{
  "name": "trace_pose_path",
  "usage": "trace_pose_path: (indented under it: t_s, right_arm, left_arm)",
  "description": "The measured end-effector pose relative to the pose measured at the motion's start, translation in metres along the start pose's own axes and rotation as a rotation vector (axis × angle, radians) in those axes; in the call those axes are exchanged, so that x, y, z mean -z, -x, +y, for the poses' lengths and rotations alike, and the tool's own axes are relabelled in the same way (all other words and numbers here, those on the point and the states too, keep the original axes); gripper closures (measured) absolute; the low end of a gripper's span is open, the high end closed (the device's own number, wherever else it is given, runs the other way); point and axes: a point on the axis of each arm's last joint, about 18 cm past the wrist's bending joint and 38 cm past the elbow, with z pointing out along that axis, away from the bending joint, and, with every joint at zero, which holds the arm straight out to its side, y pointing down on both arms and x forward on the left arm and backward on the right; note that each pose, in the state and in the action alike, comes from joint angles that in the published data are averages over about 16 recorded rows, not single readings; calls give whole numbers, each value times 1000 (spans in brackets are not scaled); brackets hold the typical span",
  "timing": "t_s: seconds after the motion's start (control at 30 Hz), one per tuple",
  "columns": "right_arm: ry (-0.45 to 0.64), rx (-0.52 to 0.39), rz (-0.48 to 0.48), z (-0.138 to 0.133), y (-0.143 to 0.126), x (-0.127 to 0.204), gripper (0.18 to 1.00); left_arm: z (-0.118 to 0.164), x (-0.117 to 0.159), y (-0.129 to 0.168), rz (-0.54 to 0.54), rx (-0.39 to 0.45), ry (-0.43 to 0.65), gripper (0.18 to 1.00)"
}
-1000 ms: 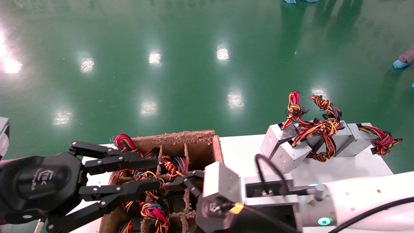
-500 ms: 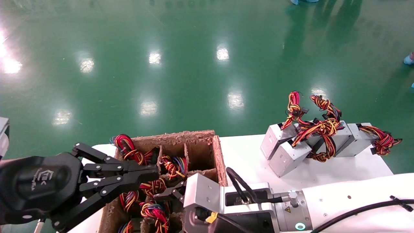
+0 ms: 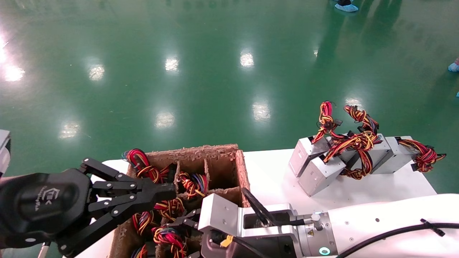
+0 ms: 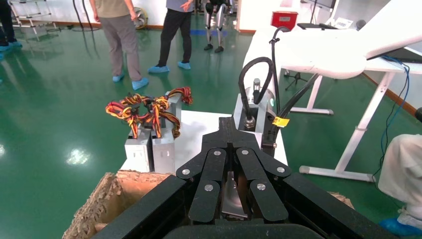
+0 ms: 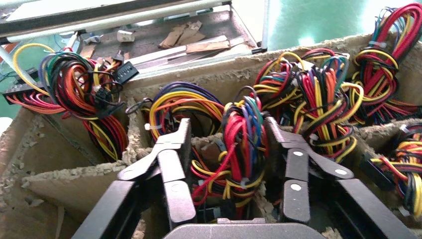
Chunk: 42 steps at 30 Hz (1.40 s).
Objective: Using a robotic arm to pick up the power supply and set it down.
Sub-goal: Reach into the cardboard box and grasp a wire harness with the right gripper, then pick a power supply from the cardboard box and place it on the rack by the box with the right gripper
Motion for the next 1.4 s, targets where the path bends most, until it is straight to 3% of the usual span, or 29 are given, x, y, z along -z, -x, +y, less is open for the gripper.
trace_pose_path:
  t_s: [0.3,0.7,1.4]
  right_arm:
    - [0,-17,16,4,-1,0,712]
    - [-63,-36,35,-5,-3,13,894]
    - [-308,-166,23,-66,-9,81,934]
  left_arm:
    - [0,0,0,0,0,0,993]
    - [0,0,0,0,0,0,993]
    - [0,0,0,0,0,0,993]
